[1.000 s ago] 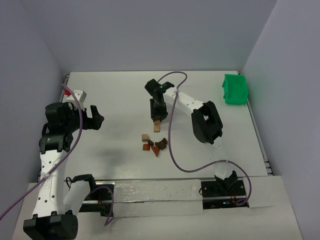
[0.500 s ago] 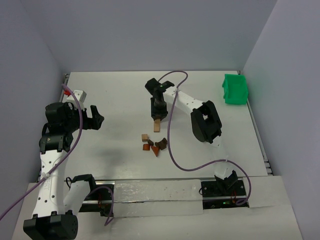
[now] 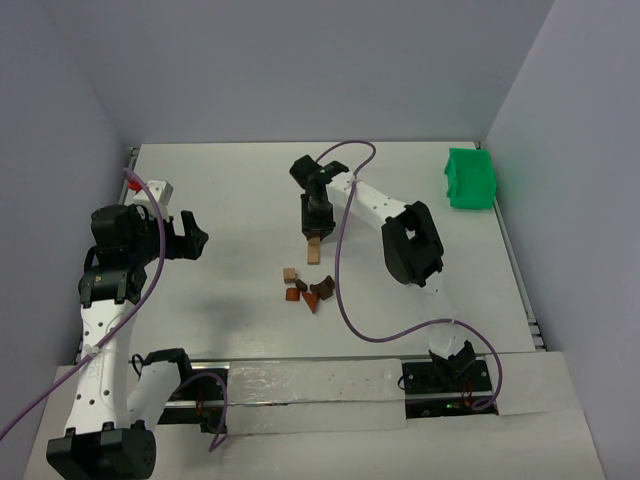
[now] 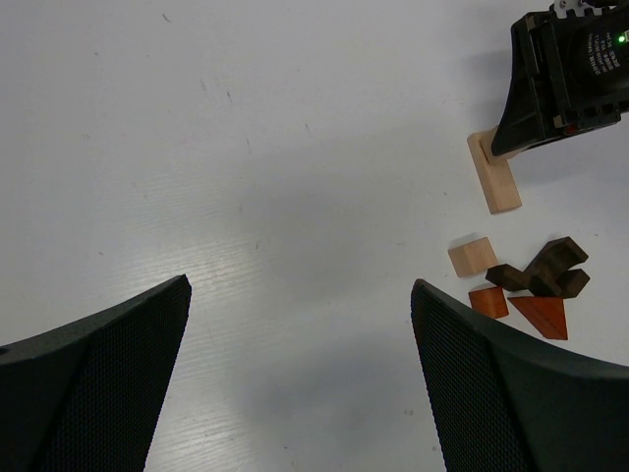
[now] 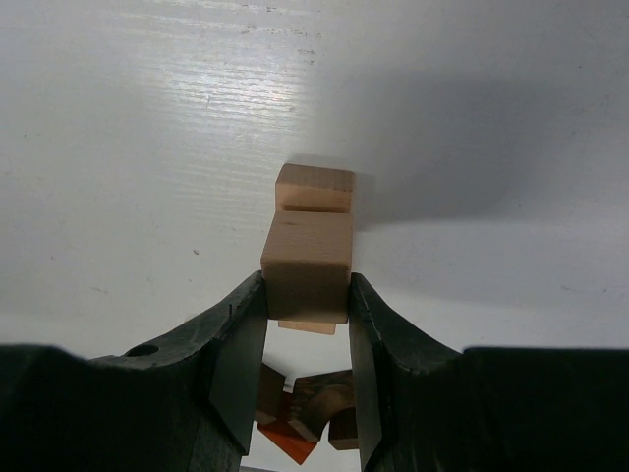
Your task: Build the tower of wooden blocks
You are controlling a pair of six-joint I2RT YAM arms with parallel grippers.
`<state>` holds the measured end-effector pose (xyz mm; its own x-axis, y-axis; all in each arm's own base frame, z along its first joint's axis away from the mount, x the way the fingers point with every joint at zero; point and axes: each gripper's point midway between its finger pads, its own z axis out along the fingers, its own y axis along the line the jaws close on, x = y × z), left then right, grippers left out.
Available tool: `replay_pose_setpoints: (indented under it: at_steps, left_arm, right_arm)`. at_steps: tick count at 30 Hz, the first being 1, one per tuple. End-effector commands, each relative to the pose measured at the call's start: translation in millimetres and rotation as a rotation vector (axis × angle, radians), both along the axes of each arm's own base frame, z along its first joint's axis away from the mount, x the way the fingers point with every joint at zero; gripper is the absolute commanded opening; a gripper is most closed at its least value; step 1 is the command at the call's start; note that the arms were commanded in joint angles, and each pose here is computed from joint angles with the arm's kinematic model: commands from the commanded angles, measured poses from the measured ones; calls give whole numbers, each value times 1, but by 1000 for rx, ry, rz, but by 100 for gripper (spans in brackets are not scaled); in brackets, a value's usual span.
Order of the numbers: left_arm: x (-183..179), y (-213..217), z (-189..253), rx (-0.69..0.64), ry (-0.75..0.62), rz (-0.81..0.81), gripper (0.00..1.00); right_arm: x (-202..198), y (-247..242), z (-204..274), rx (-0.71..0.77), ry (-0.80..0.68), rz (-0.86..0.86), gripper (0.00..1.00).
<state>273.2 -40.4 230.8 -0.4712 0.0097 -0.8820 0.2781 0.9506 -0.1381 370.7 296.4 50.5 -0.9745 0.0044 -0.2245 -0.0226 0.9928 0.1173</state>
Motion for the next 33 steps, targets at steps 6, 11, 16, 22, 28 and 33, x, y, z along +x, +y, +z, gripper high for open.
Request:
replay_pose_setpoints:
  at_steps: [6,11,16,22,28,33]
  left_arm:
    - [6,-1,12,-3,-53,-2,99]
    - [6,0,13,-2,-55,3,99]
    - [5,-1,13,-3,-53,2,99]
    - [5,-1,14,-3,-58,4,99]
    - [5,-1,14,-3,-57,3,99]
    - [5,-1,14,-3,-57,1,99]
  right_arm:
    - [10,4,5,13,-20,-23,12]
    - [10,4,7,18,-24,-23,14]
    - [9,5,8,22,-22,-23,19]
    - [9,6,11,27,-25,-23,23]
    - [8,5,8,25,-18,-21,26]
    - [7,5,6,24,-15,-22,29]
